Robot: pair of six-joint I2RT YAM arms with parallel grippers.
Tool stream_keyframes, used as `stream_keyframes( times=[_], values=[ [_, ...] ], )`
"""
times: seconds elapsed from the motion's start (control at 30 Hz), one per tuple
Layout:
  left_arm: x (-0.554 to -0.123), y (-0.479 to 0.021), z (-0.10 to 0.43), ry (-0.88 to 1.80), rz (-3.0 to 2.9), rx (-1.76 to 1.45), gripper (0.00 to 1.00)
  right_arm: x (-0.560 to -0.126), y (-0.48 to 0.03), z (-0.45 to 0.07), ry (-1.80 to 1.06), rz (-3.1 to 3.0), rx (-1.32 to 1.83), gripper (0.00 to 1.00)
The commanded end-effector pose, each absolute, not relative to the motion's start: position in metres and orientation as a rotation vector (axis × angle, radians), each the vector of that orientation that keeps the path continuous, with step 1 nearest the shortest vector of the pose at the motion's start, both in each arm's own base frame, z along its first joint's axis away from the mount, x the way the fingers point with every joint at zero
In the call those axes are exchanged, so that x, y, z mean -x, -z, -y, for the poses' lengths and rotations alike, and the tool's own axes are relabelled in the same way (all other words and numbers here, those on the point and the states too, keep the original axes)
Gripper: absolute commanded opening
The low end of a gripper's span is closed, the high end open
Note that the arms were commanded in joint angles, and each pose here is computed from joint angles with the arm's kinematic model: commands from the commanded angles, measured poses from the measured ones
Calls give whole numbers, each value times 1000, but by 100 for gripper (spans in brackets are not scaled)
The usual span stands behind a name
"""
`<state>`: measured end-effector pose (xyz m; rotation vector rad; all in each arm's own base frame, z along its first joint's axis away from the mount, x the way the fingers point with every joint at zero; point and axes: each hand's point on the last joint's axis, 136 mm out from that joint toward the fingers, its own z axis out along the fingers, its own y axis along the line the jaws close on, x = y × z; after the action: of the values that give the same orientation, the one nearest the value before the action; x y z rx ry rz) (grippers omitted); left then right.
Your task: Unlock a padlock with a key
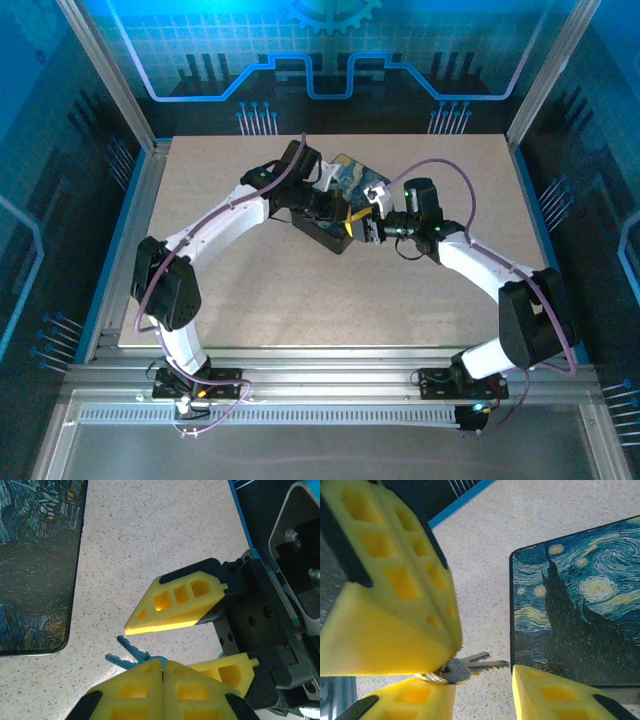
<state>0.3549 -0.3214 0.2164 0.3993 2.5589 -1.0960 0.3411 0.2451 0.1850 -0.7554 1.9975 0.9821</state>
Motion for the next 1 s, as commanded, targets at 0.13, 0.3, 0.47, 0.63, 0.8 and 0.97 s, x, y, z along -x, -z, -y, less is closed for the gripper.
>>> stream_keyframes(
  times=[0.13,0.3,0.47,0.63,0.8,0.97],
  values=[
    [-356,-210,324,1152,-2635,-332,0,-339,-213,-252,-980,-1853,833,47],
    [-356,-210,328,1187,-2642,-343,0,-341,-214,-252,-983,-1853,834,39],
    [-357,-210,329,1194,-2641,-329,0,-338,-215,-256,-1024,-1848,871,25],
    [-360,-210,327,1186,-2643,-315,0,-332,-205,-255,-1043,-1878,893,16],
    [-361,-211,327,1190,-2641,-310,0,-330,-204,-255,-1082,-1876,883,9],
    [-363,-209,328,1193,-2636,-299,0,-330,-203,-257,-1118,-1892,866,2]
  ],
)
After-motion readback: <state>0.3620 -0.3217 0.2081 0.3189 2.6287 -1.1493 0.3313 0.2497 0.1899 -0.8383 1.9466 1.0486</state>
